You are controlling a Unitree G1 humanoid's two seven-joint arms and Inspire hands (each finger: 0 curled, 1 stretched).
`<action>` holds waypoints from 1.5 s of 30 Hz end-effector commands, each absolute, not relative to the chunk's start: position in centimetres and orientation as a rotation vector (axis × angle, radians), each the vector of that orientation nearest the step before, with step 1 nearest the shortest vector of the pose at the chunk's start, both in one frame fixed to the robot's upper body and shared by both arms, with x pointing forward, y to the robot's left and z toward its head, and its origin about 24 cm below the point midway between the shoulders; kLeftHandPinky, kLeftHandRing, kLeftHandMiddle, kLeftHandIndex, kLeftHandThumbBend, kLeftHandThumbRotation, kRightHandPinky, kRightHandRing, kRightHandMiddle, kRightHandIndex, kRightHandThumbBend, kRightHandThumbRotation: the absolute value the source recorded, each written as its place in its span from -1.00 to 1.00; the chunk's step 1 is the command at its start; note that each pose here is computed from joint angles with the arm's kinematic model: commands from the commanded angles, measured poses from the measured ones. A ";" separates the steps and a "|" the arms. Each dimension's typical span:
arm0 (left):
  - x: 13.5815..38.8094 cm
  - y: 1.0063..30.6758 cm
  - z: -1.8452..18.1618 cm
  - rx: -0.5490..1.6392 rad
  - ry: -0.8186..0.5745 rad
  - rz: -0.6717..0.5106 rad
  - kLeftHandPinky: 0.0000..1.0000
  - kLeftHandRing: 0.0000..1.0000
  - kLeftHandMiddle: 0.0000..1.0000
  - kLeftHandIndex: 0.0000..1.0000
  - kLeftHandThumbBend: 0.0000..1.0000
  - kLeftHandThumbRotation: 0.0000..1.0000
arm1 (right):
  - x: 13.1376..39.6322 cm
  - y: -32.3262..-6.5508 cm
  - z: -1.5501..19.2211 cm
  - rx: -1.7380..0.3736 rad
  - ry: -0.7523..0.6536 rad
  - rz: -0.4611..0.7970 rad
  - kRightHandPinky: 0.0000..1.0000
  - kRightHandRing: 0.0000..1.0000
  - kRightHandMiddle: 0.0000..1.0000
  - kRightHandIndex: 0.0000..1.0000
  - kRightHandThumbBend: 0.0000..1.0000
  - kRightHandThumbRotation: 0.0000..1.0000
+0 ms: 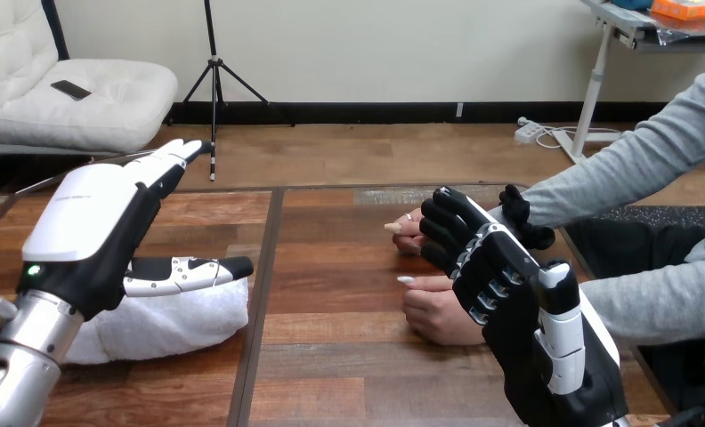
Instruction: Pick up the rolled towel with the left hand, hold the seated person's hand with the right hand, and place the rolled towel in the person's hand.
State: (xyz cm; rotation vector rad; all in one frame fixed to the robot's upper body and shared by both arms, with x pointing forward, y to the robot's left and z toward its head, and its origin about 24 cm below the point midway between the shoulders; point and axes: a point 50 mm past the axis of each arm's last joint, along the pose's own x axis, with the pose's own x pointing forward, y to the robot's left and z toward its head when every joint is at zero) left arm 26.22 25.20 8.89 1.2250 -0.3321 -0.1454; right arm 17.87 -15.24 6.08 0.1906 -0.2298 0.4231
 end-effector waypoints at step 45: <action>31.1 27.1 6.0 1.481 -0.105 -0.192 0.70 0.80 0.86 0.80 0.71 0.49 | 18.8 -15.5 7.7 0.174 -0.319 0.417 1.00 0.89 0.84 0.81 0.63 0.89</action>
